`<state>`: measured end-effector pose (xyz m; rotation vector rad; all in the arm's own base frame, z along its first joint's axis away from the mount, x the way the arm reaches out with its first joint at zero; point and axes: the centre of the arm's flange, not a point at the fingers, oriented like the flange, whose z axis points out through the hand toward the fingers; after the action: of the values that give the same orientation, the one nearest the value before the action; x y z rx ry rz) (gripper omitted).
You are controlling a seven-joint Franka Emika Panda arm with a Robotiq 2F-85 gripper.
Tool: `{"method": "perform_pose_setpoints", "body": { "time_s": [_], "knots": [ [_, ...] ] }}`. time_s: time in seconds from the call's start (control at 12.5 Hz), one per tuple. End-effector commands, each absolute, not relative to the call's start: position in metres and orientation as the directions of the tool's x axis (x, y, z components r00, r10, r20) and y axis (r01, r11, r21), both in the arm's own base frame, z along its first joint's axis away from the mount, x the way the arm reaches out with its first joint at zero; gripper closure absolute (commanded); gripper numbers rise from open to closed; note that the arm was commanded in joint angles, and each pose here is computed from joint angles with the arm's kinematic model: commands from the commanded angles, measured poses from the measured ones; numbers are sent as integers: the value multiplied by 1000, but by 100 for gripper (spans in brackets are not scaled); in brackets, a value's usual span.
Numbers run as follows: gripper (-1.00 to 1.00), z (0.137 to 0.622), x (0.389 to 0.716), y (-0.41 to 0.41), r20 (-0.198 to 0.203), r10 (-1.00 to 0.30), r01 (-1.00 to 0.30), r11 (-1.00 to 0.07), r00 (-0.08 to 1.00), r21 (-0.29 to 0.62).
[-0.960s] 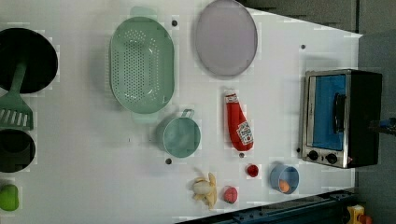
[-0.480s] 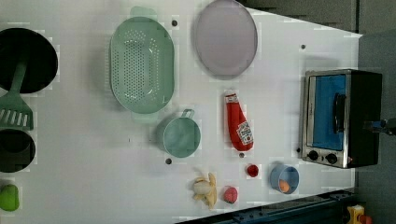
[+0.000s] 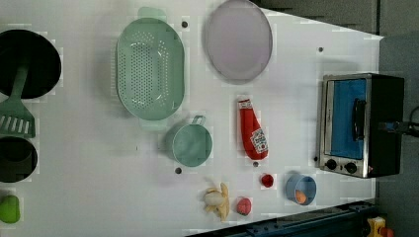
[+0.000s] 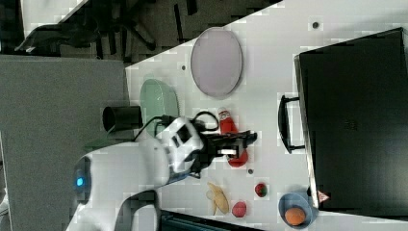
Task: Flap open oven.
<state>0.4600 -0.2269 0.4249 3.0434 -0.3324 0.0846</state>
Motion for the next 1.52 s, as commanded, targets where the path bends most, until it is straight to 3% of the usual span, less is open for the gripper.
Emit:
{"method": "perform_pose_setpoints", "body": {
  "time_s": [0.08, 0.4, 0.88, 1.52],
  "knots": [
    [65, 416, 461, -247, 66, -153, -159, -983, 986, 88],
    [65, 383, 472, -255, 62, -155, -162, -979, 986, 122],
    [65, 330, 480, -261, 10, -153, -153, -976, 988, 157],
    [65, 307, 496, -224, -27, -90, -84, -982, 996, 167]
  ]
}}
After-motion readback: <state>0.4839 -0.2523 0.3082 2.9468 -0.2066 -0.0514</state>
